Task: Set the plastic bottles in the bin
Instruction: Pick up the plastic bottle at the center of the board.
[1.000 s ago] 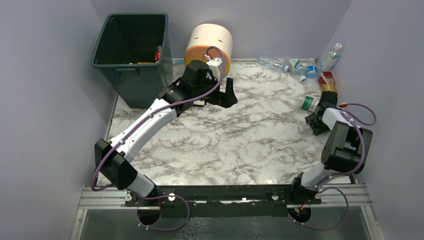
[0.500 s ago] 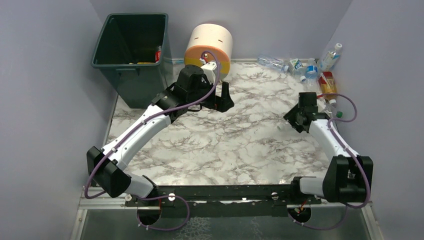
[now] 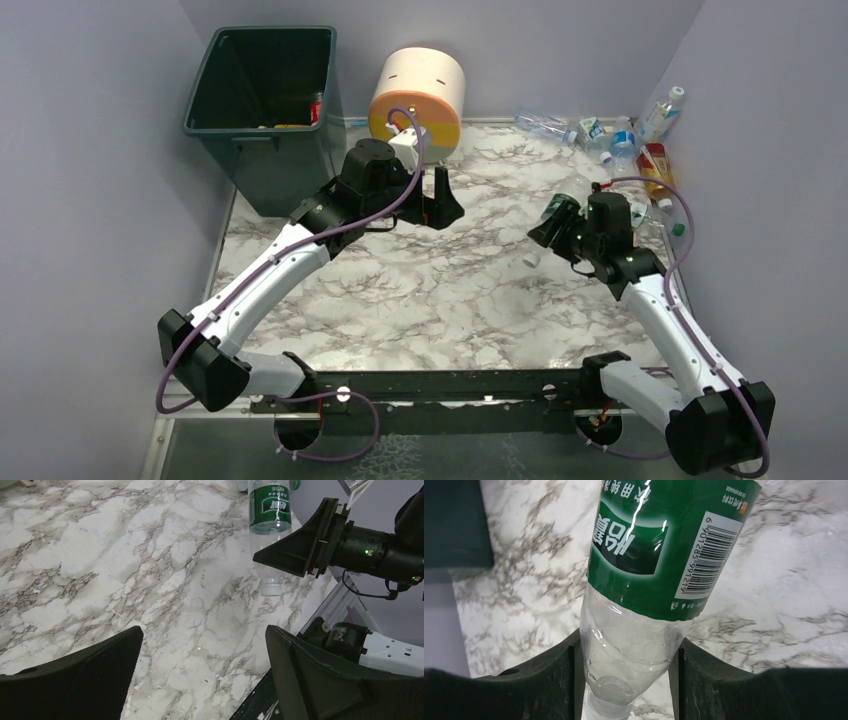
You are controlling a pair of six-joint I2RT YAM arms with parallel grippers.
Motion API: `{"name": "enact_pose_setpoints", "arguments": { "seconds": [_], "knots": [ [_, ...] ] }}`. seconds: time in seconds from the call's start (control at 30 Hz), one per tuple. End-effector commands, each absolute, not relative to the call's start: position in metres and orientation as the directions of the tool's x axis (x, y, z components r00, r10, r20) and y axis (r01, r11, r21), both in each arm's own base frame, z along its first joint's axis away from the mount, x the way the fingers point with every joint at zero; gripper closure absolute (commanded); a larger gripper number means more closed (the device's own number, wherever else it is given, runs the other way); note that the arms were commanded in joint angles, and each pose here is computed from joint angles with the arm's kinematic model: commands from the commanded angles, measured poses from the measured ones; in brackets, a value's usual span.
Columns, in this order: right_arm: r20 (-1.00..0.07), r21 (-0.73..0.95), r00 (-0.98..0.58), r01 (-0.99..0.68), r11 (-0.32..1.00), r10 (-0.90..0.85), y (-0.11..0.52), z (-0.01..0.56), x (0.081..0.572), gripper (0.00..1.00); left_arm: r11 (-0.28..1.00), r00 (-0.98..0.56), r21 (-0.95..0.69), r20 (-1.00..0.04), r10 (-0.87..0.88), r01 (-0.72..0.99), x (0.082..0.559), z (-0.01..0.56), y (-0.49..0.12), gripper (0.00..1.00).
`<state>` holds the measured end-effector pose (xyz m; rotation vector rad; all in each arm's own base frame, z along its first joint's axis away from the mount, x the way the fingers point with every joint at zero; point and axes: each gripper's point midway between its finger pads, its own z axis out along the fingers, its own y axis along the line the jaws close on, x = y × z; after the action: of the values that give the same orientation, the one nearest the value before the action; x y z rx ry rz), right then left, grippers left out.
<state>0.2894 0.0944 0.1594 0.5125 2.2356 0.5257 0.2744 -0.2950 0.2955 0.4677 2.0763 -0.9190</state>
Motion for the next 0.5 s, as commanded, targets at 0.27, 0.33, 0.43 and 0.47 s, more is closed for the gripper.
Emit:
{"name": "enact_pose_setpoints", "arguments": {
  "seconds": [0.27, 0.33, 0.43, 0.47],
  "knots": [
    [-0.684, 0.533, -0.697, -0.277, 0.8, 0.215, 0.173, 0.219, 0.274, 0.52, 0.642, -0.63, -0.517, -0.774, -0.069, 0.565, 0.27, 0.303, -0.298, 0.01],
    [-0.707, 0.522, -0.682, -0.327, 0.788, 0.186, 0.184, 0.23, 0.27, 0.52, 0.643, -0.639, -0.528, -0.766, -0.078, 0.554, 0.271, 0.301, -0.297, 0.01],
    [-0.719, 0.51, -0.68, -0.374, 0.775, 0.145, 0.2, 0.23, 0.261, 0.52, 0.619, -0.657, -0.561, -0.748, -0.094, 0.55, 0.268, 0.302, -0.298, 0.01],
    [-0.718, 0.507, -0.684, -0.387, 0.77, 0.129, 0.205, 0.227, 0.257, 0.52, 0.608, -0.663, -0.572, -0.743, -0.098, 0.551, 0.266, 0.303, -0.298, 0.01]
  ]
}}
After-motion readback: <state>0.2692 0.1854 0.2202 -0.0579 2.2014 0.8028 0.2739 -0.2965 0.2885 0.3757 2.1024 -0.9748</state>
